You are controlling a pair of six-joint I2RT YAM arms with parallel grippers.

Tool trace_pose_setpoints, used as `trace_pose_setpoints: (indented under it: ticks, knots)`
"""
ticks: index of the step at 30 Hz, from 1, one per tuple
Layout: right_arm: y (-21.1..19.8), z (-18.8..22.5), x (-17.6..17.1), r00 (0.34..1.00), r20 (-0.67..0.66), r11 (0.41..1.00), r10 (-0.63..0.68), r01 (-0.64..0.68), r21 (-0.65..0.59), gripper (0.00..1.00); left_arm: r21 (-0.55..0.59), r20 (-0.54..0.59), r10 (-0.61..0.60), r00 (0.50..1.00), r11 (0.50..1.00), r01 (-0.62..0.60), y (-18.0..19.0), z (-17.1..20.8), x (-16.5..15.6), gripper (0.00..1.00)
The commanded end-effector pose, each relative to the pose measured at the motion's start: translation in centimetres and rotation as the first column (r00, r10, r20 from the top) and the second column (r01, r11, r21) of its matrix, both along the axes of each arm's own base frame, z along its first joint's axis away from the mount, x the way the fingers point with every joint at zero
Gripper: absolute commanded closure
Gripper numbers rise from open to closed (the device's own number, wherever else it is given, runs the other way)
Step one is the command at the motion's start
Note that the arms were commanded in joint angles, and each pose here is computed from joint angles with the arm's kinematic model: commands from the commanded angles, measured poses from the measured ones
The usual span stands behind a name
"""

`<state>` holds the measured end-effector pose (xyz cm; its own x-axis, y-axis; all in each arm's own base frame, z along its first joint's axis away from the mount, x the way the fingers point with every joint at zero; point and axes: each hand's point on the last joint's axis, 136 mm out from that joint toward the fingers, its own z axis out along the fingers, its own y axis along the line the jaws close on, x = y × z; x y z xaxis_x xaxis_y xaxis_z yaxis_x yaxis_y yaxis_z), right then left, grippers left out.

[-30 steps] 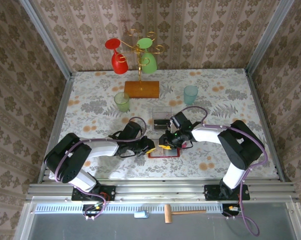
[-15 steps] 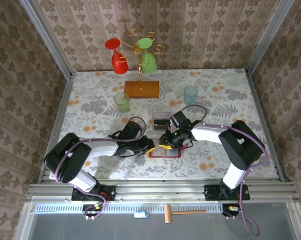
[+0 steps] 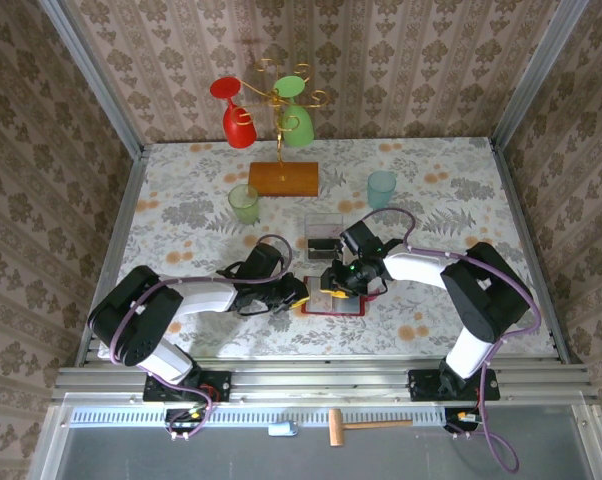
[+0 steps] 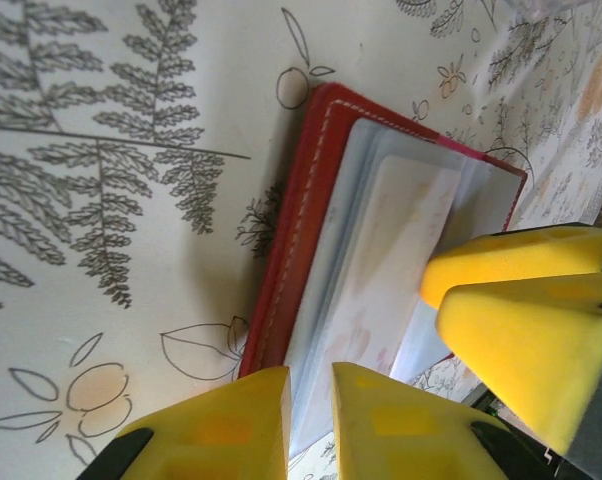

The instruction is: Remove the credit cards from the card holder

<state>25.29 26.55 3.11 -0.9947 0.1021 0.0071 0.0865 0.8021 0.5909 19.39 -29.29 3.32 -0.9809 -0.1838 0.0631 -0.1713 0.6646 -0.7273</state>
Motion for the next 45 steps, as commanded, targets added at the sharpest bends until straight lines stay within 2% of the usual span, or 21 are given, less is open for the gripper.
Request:
trace_pose_setpoints:
  ticks: [1, 14, 29, 35, 40, 45]
  knots:
    - [-0.4, 1.1, 0.2, 0.999, 0.037, 0.999, 0.012, -0.01, -0.037, 0.66, 0.043, -0.024, -0.007, 1.0, 0.999, 0.008, 0.9, -1.3, -0.6, 0.81]
    - [-0.3, 0.5, 0.2, 1.0, 0.024, 0.999, 0.014, -0.013, -0.037, 0.67, 0.037, 0.016, -0.003, 1.0, 0.999, 0.003, 0.9, 0.3, 0.1, 0.82]
    - [1.7, -0.6, 0.0, 1.0, 0.005, 1.0, -0.001, 0.001, -0.017, 0.68, 0.049, 0.071, 0.05, 0.996, 0.997, -0.054, 3.9, 2.4, 1.1, 0.82]
    - [3.0, -0.5, 0.0, 1.0, 0.008, 1.0, 0.014, -0.014, -0.008, 0.68, 0.038, 0.052, 0.041, 0.998, 0.998, -0.043, 3.6, 2.0, 1.0, 0.83]
    - [1.8, 0.2, 0.1, 0.999, 0.044, 0.998, 0.003, 0.0, -0.059, 0.69, 0.028, 0.03, 0.009, 1.0, 1.0, -0.01, 2.4, 1.3, 0.9, 0.85]
    - [1.7, 1.1, 0.0, 0.998, 0.06, 0.999, 0.007, -0.004, -0.054, 0.68, 0.054, 0.001, -0.004, 1.0, 0.999, 0.004, 2.2, 0.0, 0.5, 0.9]
